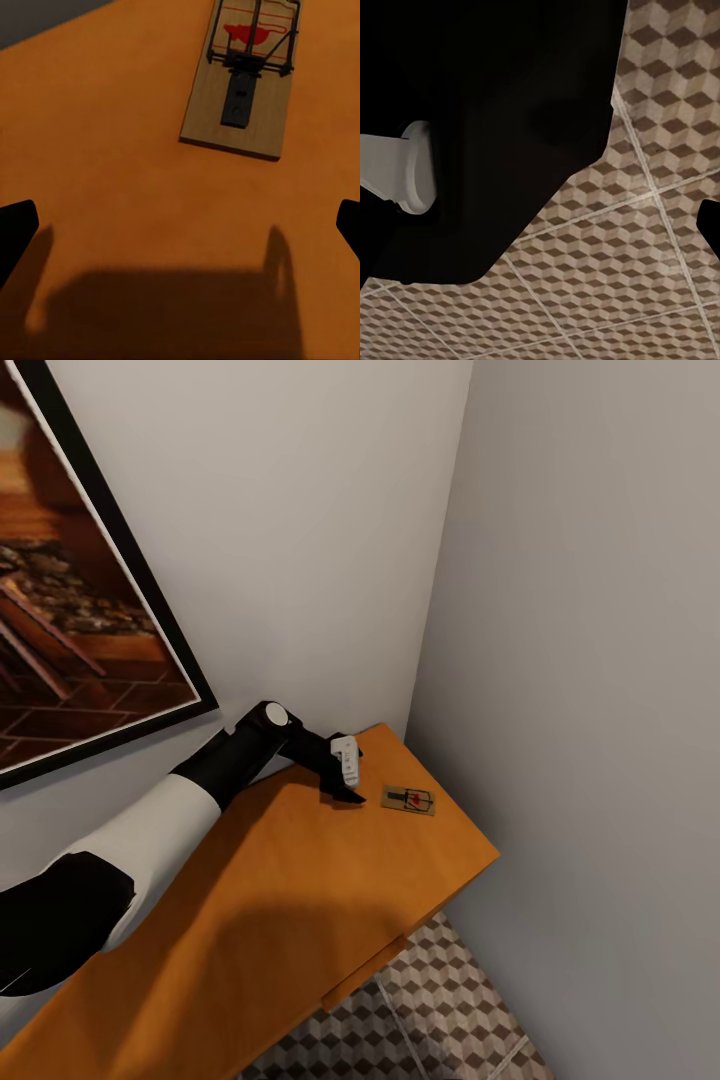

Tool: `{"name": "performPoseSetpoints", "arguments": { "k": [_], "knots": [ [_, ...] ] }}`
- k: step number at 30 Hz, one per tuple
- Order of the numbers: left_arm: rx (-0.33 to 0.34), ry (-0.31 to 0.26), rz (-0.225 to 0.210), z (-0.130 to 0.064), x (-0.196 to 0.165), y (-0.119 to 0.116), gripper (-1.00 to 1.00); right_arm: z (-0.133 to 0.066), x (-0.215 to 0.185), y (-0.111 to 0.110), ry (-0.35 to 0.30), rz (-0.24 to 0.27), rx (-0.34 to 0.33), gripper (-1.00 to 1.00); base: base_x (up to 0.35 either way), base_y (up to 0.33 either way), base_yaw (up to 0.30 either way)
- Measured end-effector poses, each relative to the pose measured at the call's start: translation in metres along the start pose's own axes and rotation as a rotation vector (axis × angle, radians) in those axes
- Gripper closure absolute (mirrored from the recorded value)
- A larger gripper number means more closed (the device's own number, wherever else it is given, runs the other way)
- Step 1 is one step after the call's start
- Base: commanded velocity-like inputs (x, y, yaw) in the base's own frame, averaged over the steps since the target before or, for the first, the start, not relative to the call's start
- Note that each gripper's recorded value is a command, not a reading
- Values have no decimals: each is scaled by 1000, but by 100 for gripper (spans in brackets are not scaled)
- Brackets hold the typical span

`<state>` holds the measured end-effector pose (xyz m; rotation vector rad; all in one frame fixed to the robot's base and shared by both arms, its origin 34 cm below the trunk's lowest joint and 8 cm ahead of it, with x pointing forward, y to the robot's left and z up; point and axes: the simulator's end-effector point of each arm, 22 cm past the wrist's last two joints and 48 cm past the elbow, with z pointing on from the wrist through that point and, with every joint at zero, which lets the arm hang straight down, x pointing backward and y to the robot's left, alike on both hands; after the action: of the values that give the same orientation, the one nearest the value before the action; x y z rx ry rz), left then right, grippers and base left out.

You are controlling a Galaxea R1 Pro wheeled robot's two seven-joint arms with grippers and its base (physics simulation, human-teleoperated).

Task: Take the four mousetraps from the cabinet in the bathroom and place them on the bathroom floor. Make sure all four end up on the same floor surface, and ensure that at least two of them are either under or directly next to the same bathroom sink.

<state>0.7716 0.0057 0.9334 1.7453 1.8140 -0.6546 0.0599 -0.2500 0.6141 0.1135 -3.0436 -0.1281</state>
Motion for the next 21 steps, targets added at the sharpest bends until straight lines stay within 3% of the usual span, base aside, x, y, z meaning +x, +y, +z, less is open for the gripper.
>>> {"name": "performPoseSetpoints", "arguments": {
  "k": [21],
  "knots": [
    [-12,55,1,-1,14,3,-100,0,0,0,0,-1,0,-100,0,0,0]
  ]
}}
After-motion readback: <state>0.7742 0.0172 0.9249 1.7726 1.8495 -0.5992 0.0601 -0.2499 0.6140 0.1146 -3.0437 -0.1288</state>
